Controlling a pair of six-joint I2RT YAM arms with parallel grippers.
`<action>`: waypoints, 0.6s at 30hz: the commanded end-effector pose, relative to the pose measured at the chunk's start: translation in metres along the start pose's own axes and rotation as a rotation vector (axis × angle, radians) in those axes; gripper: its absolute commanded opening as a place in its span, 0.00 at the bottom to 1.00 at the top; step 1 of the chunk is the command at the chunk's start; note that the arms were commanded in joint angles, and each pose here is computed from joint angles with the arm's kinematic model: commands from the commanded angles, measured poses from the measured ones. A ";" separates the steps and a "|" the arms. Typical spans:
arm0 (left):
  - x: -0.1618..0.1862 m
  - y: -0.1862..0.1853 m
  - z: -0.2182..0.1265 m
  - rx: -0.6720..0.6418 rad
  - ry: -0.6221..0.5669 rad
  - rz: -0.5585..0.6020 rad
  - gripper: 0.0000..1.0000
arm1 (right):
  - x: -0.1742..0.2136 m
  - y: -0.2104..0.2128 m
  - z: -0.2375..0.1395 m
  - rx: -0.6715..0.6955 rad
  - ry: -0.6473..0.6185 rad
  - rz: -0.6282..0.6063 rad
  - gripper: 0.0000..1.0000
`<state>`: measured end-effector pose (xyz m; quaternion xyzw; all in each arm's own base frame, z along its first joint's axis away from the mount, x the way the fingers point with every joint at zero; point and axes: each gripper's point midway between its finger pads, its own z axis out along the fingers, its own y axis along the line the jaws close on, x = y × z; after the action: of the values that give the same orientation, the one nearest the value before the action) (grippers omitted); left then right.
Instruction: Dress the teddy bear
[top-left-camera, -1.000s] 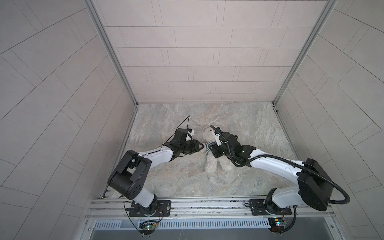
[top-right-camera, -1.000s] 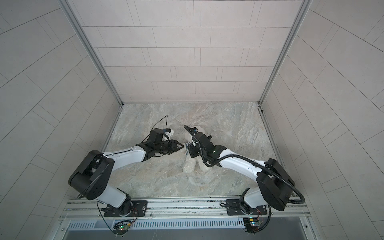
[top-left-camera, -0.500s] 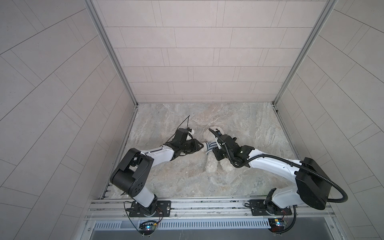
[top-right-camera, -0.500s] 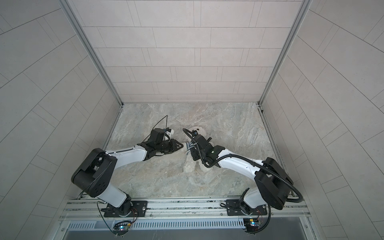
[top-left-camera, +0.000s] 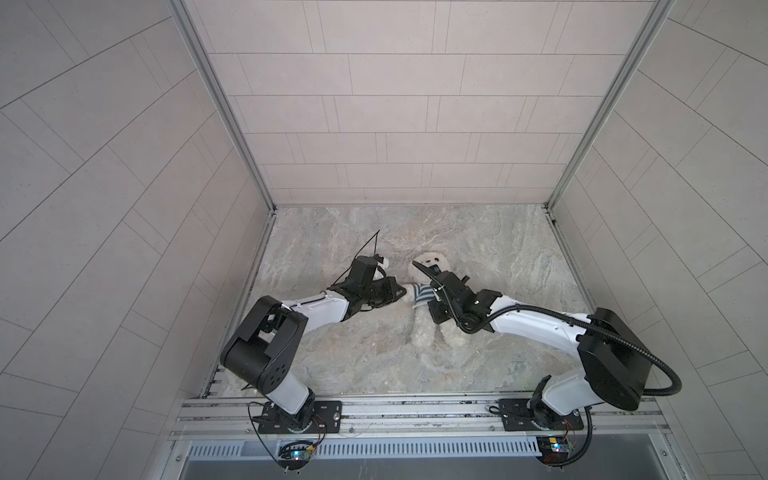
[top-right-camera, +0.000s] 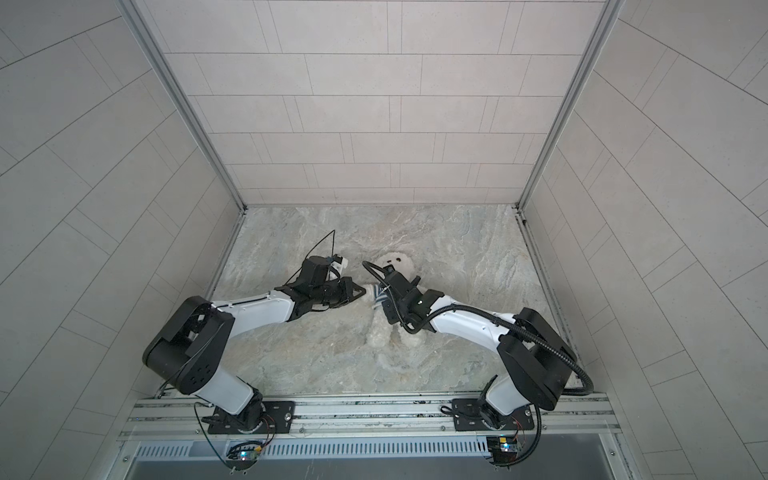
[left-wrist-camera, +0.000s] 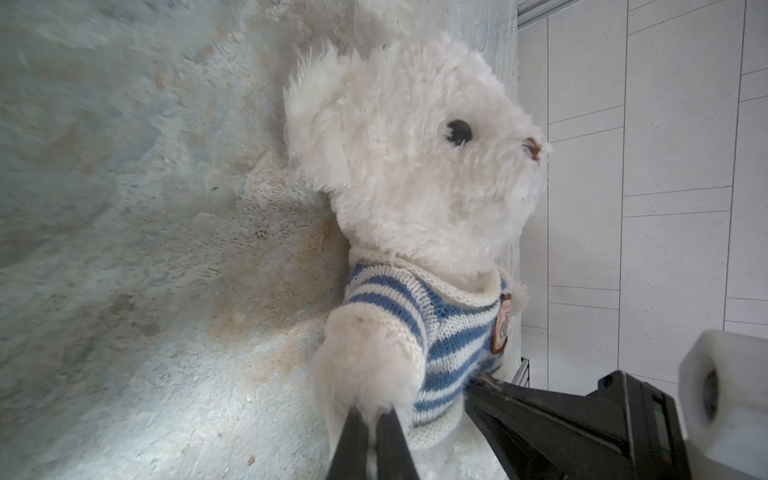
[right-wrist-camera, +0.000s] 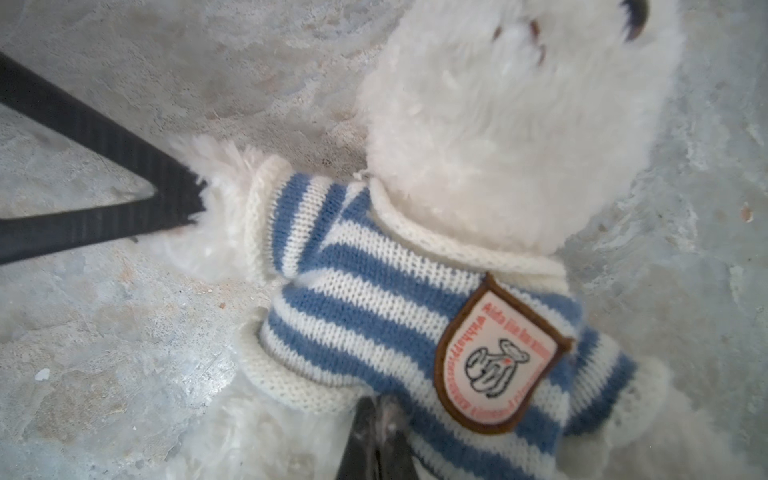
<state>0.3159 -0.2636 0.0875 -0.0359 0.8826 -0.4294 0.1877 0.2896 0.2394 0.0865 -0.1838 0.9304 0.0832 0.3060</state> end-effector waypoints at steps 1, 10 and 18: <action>-0.007 -0.011 -0.010 0.025 -0.037 0.022 0.00 | 0.021 -0.002 -0.009 0.008 0.048 -0.004 0.00; -0.017 -0.020 -0.034 0.022 -0.082 0.058 0.00 | 0.025 0.016 -0.027 -0.129 -0.032 0.031 0.00; -0.013 -0.036 -0.078 -0.046 -0.111 0.201 0.00 | -0.001 0.043 -0.026 -0.207 -0.090 0.045 0.00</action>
<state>0.2990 -0.2389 0.1501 0.0002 0.8728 -0.4187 0.2509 0.2552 0.2558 0.0969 -0.1929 0.9145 0.1676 0.3136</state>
